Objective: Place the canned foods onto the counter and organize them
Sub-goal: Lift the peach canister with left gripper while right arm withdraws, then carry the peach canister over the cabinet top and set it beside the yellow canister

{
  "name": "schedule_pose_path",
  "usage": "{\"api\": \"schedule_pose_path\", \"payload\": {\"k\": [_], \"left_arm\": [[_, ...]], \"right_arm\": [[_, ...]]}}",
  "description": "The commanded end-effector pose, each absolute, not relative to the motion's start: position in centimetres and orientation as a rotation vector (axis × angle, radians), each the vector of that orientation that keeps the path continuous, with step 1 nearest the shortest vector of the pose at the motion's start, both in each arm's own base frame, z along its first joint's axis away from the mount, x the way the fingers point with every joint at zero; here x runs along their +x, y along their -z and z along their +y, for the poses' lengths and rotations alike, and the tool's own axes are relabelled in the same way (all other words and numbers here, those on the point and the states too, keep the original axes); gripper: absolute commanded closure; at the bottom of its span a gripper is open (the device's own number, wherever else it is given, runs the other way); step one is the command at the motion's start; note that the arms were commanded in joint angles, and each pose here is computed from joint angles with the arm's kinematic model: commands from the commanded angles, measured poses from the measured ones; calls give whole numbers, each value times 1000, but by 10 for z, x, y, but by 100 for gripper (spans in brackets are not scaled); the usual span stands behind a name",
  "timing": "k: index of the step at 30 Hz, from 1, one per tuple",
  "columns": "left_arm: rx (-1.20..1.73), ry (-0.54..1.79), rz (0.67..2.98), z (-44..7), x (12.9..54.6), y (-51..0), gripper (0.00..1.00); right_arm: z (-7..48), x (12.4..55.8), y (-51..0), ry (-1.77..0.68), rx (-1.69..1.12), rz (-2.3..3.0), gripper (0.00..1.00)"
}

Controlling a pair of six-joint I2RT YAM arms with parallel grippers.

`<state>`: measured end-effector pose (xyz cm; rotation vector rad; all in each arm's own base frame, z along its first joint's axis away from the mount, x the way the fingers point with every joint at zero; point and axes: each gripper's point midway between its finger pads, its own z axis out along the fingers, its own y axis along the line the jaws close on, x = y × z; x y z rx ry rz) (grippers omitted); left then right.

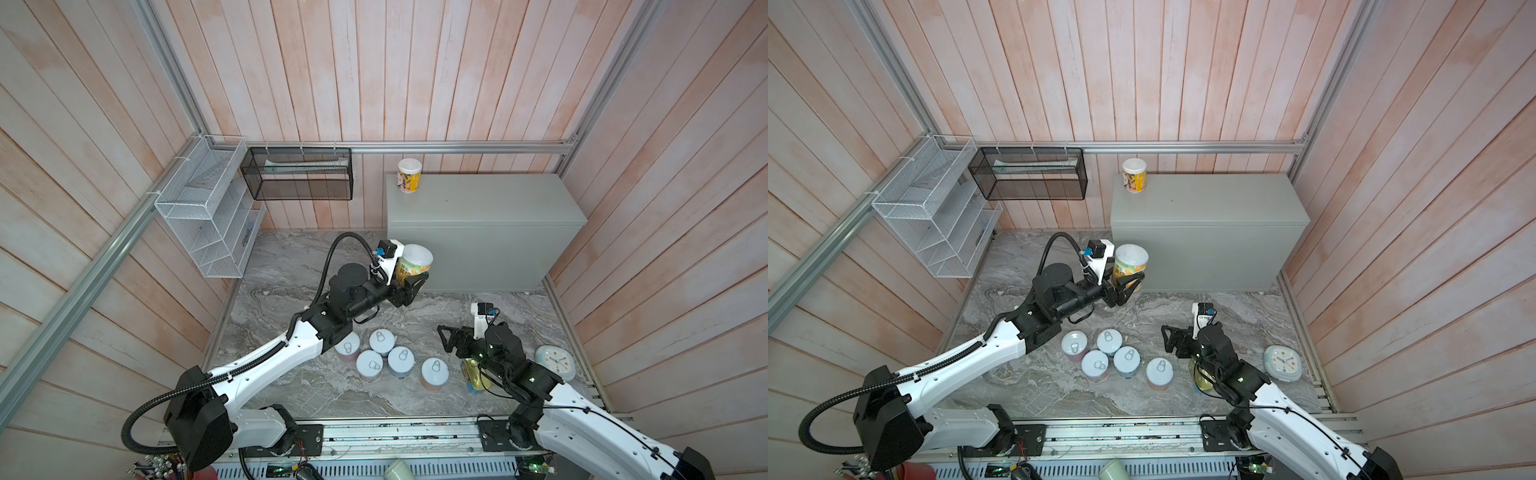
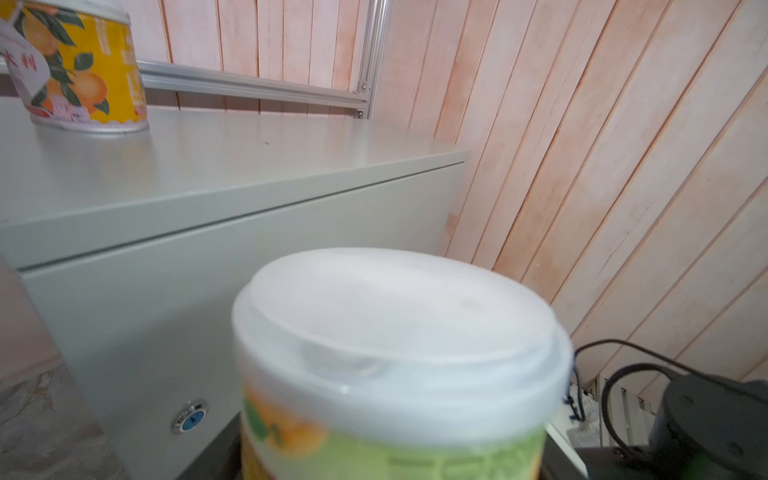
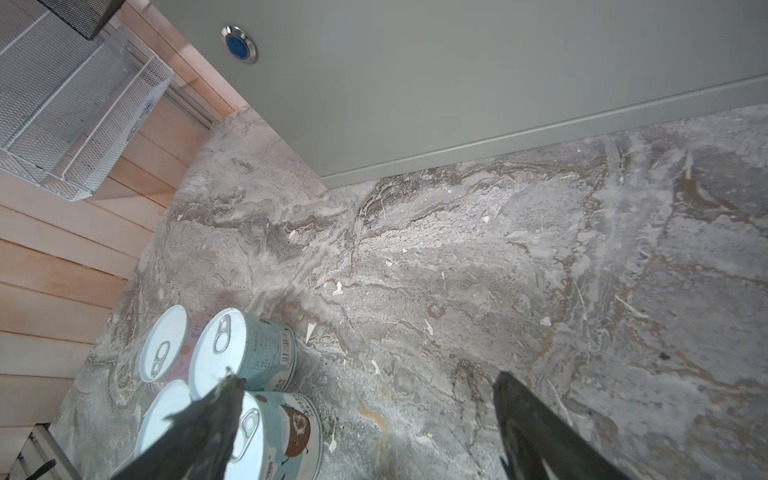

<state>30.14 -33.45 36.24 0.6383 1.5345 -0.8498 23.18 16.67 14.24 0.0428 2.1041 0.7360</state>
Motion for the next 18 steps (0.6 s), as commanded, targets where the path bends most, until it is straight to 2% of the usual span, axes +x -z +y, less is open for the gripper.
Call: {"api": "schedule_pose_path", "payload": {"k": [1,8,14,18], "left_arm": [[612,841,1350,-332,301,-437,48],[659,729,1258,-343,324,-477,50],[650,675,1283,-341,367,-500,52],[652,682,1236,-337,376,-516,52]], "right_arm": [[158,228,-131,-702,63,2117,6],[157,225,-136,-738,77,2093,6],[141,225,-140,-592,48,2122,6],[136,225,-142,-571,59,2113,6]]}}
